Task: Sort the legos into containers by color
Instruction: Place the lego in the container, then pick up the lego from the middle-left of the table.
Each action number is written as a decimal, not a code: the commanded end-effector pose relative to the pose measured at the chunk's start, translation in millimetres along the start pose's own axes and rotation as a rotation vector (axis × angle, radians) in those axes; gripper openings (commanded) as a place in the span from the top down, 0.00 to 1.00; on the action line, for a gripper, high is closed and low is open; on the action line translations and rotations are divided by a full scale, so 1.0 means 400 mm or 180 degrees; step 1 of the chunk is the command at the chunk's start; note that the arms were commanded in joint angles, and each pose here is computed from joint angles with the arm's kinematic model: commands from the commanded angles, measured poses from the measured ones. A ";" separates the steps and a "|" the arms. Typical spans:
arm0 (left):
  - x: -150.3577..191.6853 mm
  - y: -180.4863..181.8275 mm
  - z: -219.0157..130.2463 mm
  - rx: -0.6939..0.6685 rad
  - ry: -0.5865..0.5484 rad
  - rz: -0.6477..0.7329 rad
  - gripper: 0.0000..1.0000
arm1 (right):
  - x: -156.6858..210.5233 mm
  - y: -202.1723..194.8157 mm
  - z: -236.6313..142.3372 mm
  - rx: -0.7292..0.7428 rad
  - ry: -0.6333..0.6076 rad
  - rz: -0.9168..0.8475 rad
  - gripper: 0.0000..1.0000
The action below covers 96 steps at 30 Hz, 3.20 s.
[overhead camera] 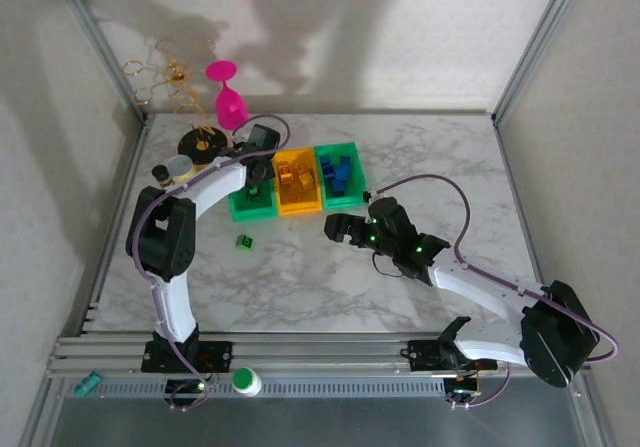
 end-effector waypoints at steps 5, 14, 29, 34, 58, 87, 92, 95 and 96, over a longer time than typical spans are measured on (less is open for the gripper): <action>-0.037 -0.015 -0.017 -0.0005 -0.0077 0.0036 0.40 | -0.019 0.011 -0.012 0.0057 -0.0103 -0.0066 0.01; -0.046 0.076 -0.186 0.0298 -0.0257 -0.0247 0.35 | -0.002 0.032 0.016 0.0109 0.0085 -0.0256 0.01; 0.222 0.316 -0.216 0.0215 0.0214 -0.0560 0.21 | 0.078 0.093 0.062 -0.0058 0.0333 -0.0355 0.01; 0.286 0.284 -0.194 0.0200 0.0302 -0.0241 0.13 | 0.078 0.090 0.062 -0.0028 0.0314 -0.0343 0.01; 0.367 0.257 -0.057 -0.0105 0.0464 0.0164 0.37 | 0.082 0.075 0.052 0.0115 0.0295 -0.0338 0.01; 0.138 0.133 -0.205 0.0151 -0.0120 0.0059 0.47 | 0.022 0.077 0.030 0.0094 0.0051 -0.0305 0.01; 0.075 0.083 -0.156 0.0121 -0.0195 -0.0016 0.47 | 0.002 0.065 0.019 0.0113 -0.0015 -0.0252 0.01; 0.050 0.062 -0.114 0.0074 -0.0169 -0.0031 0.46 | 0.000 0.059 0.011 0.0110 -0.0034 -0.0233 0.01; 0.047 0.056 -0.097 0.0032 -0.0164 -0.0024 0.47 | 0.000 0.055 0.009 0.0117 -0.0032 -0.0228 0.01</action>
Point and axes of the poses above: each hand's point on the last joint's axis, 136 mm out from that joint toward the fingers, its own z axis out along the fingers, its own y axis along the line the jaws close on, x = y × z, the point moved 10 cm from there along -z, back along the fingers, and after that the axes turned 11 degrees about -z, right-handed, at the moved point
